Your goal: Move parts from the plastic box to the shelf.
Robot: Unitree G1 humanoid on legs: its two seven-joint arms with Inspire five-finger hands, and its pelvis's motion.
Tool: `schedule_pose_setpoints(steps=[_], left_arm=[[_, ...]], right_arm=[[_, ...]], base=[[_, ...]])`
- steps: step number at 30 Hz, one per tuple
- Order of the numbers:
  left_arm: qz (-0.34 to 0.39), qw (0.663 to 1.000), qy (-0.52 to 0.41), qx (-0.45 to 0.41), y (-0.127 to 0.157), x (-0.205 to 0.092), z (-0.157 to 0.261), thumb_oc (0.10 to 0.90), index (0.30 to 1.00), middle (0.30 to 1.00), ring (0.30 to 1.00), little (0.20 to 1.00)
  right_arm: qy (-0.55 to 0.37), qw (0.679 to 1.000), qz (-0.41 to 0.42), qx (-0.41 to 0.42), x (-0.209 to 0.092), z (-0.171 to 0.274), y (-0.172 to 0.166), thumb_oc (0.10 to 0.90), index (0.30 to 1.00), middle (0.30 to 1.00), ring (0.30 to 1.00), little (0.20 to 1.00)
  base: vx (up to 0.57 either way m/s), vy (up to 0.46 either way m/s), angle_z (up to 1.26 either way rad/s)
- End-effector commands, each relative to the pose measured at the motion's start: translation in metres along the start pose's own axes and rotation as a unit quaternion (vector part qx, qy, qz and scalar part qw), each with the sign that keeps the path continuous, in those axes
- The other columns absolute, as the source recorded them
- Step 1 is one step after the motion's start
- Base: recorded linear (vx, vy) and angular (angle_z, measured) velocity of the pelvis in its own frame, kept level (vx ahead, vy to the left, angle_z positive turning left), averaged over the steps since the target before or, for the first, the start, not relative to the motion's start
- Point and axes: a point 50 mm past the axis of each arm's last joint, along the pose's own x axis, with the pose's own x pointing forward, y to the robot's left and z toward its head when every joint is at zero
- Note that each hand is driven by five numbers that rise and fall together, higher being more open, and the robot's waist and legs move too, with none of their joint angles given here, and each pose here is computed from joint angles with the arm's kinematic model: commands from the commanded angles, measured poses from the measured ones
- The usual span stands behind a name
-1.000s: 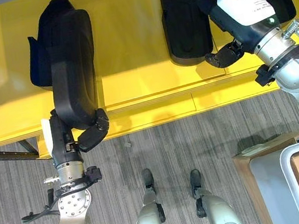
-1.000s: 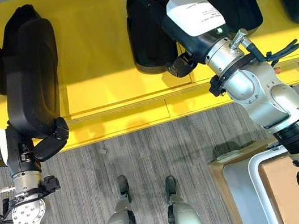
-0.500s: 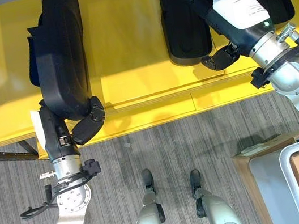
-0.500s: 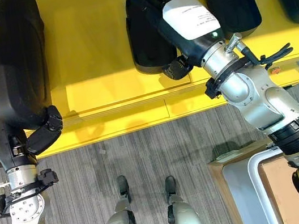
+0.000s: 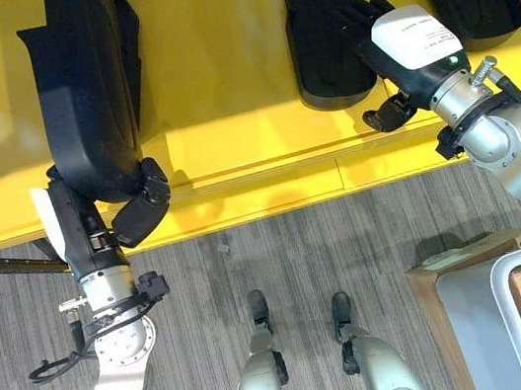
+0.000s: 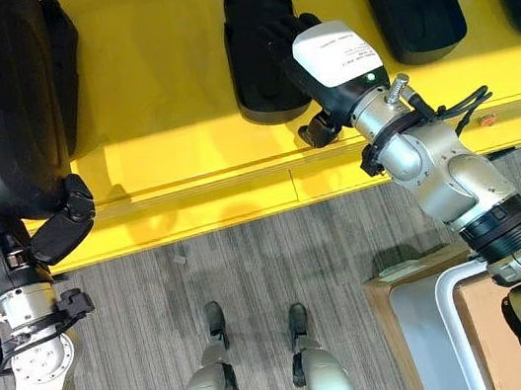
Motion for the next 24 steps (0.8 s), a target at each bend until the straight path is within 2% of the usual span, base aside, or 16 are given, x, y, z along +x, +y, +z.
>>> schedule_pose_setpoints(steps=[1, 10, 24], left_arm=[[0.051, 0.984, -0.169, -0.014, 0.016, 0.02, 0.051, 0.4, 0.3, 0.3, 0.3, 0.3], [0.054, 0.983, -0.173, -0.004, 0.013, 0.023, 0.05, 0.4, 0.3, 0.3, 0.3, 0.3], [0.052, 0.984, -0.17, 0.0, 0.012, 0.021, 0.049, 0.4, 0.3, 0.3, 0.3, 0.3]], right_arm=[[-0.04, 0.991, -0.118, -0.042, 0.025, 0.015, -0.053, 0.9, 1.0, 1.0, 1.0, 1.0], [-0.027, 0.985, -0.154, -0.079, 0.038, 0.012, -0.072, 0.9, 1.0, 1.0, 1.0, 1.0], [-0.029, 0.978, -0.183, -0.096, 0.041, 0.015, -0.086, 0.9, 1.0, 1.0, 1.0, 1.0]], base=[[0.0, 0.0, 0.0], [0.0, 0.0, 0.0], [0.0, 0.0, 0.01]])
